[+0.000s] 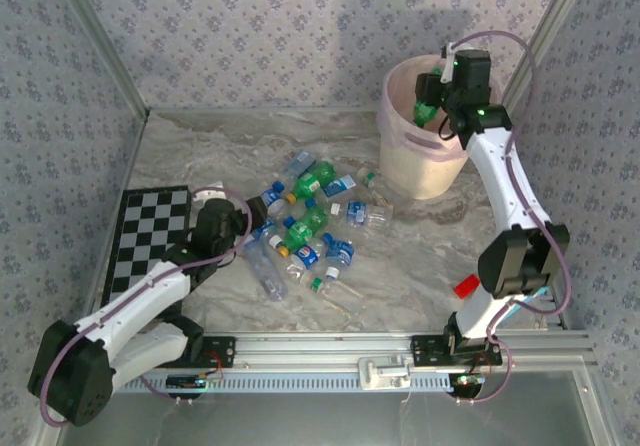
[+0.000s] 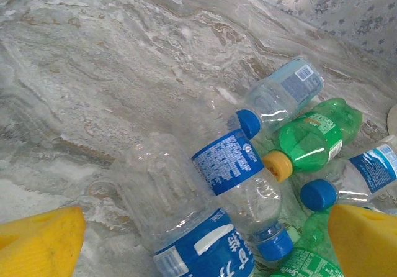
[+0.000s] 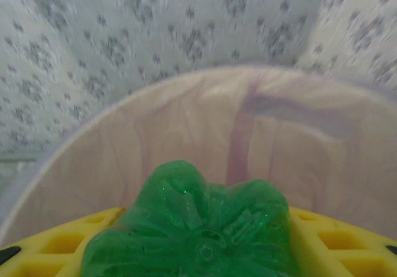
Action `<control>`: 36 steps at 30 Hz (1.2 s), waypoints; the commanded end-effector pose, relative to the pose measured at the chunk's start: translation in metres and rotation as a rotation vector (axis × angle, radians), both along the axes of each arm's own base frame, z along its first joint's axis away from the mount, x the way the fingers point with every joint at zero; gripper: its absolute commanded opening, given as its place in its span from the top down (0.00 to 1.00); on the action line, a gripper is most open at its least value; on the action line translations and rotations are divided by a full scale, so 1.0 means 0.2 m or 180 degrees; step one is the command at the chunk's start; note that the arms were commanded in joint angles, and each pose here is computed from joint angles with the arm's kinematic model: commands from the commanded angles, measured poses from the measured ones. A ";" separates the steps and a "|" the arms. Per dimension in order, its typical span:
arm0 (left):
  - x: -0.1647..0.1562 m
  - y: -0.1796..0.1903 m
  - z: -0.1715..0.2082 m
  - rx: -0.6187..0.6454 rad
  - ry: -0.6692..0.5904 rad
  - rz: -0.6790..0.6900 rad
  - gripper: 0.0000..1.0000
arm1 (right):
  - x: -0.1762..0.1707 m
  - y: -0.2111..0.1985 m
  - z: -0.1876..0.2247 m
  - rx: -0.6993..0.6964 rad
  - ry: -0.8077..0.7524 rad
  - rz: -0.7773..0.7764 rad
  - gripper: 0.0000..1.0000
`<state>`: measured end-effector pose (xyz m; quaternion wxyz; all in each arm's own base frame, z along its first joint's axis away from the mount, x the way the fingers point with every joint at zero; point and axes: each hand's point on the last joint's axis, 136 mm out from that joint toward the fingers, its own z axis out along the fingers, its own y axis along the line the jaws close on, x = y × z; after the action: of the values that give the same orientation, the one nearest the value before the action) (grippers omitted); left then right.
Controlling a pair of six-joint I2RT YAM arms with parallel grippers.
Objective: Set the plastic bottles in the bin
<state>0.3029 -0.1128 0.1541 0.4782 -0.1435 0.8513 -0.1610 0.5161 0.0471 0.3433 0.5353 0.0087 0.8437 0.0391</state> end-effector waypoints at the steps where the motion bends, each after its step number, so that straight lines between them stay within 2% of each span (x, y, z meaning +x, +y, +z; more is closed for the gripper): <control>1: -0.02 0.06 0.00 -0.0039 -0.0020 0.0142 0.00 | 0.02 0.05 -0.10 0.0105 0.0311 0.0098 0.52; 5: -0.05 0.08 -0.02 -0.0060 -0.0032 0.0179 0.00 | 0.07 0.06 -0.26 0.0079 0.0626 0.0107 0.51; 10: -0.07 0.09 -0.03 -0.0023 -0.0025 0.0109 0.00 | 0.11 0.06 -0.36 0.0093 0.0769 0.0090 0.49; 16: -0.09 0.08 -0.03 0.0035 -0.0006 -0.0010 0.00 | 0.12 0.06 -0.40 0.0099 0.0879 0.0071 0.39; 24: -0.09 0.03 -0.05 0.0057 0.0039 -0.0189 0.00 | 0.11 0.07 -0.28 0.0090 0.0735 0.0068 0.21; 31: -0.08 -0.03 -0.04 0.0122 0.0090 -0.0417 0.00 | 0.05 0.09 -0.07 0.0010 0.0454 0.0096 0.14; 36: -0.06 -0.07 -0.02 0.0107 0.0084 -0.0484 0.00 | -0.07 0.16 0.12 -0.0124 0.0145 0.0194 0.10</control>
<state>0.2844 -0.1155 0.1288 0.4417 -0.0890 0.8777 -0.1629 0.5263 0.0730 0.3121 0.4613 -0.0071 0.8859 0.0477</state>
